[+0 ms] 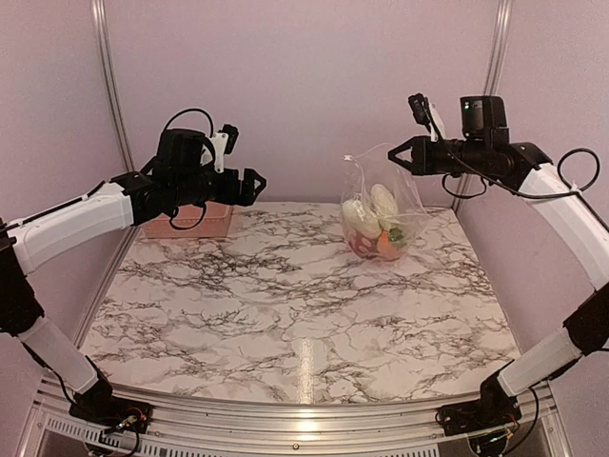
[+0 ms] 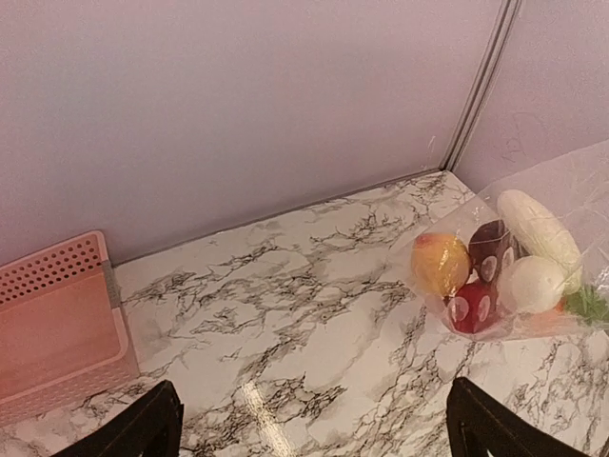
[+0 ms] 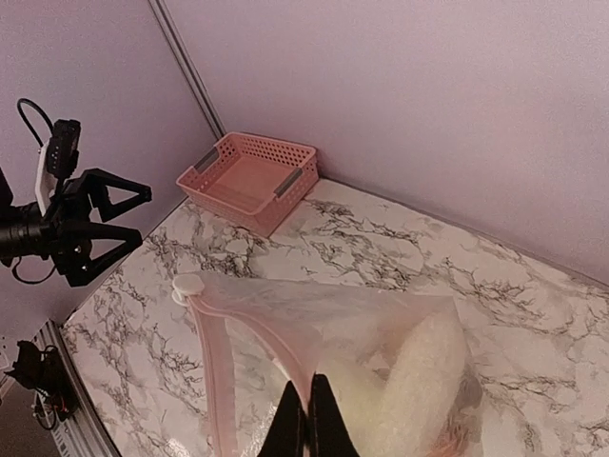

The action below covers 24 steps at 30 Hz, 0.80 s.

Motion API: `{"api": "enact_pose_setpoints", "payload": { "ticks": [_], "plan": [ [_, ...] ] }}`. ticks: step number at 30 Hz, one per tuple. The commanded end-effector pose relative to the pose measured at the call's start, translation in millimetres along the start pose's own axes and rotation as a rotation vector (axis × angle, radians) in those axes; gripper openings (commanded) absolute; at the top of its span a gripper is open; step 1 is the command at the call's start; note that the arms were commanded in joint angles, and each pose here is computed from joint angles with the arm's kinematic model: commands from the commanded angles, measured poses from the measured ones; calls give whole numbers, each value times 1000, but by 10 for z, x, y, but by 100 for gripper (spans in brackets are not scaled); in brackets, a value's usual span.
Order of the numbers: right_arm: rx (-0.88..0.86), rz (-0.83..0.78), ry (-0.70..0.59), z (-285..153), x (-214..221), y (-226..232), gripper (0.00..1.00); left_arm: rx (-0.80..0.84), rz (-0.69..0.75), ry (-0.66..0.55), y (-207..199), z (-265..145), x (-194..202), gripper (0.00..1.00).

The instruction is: Open the zip-top bag and remove the fake food

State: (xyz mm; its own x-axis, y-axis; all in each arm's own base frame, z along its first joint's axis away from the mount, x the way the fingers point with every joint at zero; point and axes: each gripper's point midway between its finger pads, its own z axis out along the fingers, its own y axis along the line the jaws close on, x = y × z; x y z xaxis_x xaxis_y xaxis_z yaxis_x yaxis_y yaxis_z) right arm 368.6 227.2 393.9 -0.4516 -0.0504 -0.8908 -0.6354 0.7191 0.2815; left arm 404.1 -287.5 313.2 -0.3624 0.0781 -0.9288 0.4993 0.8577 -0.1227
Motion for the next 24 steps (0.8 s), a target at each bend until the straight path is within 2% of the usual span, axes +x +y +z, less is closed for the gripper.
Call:
{"api": "enact_pose_setpoints", "payload": {
  "ticks": [1,4,10,14,17,24],
  "plan": [
    [20,26,-76,77,33,-54,0,71,-143,94,-30,80,207,99],
    [-48,51,-69,297,192,33,0,87,-177,156,-47,119,408,99],
    [-178,40,143,1126,744,387,0,218,-332,213,-251,82,753,99],
    [-205,50,138,1316,803,548,0,288,-458,204,-352,26,886,98],
    [-216,71,108,1369,793,584,0,351,-539,194,-489,36,921,90],
    [-259,118,117,1471,897,613,0,441,-636,237,-837,263,1059,64]
  ]
}}
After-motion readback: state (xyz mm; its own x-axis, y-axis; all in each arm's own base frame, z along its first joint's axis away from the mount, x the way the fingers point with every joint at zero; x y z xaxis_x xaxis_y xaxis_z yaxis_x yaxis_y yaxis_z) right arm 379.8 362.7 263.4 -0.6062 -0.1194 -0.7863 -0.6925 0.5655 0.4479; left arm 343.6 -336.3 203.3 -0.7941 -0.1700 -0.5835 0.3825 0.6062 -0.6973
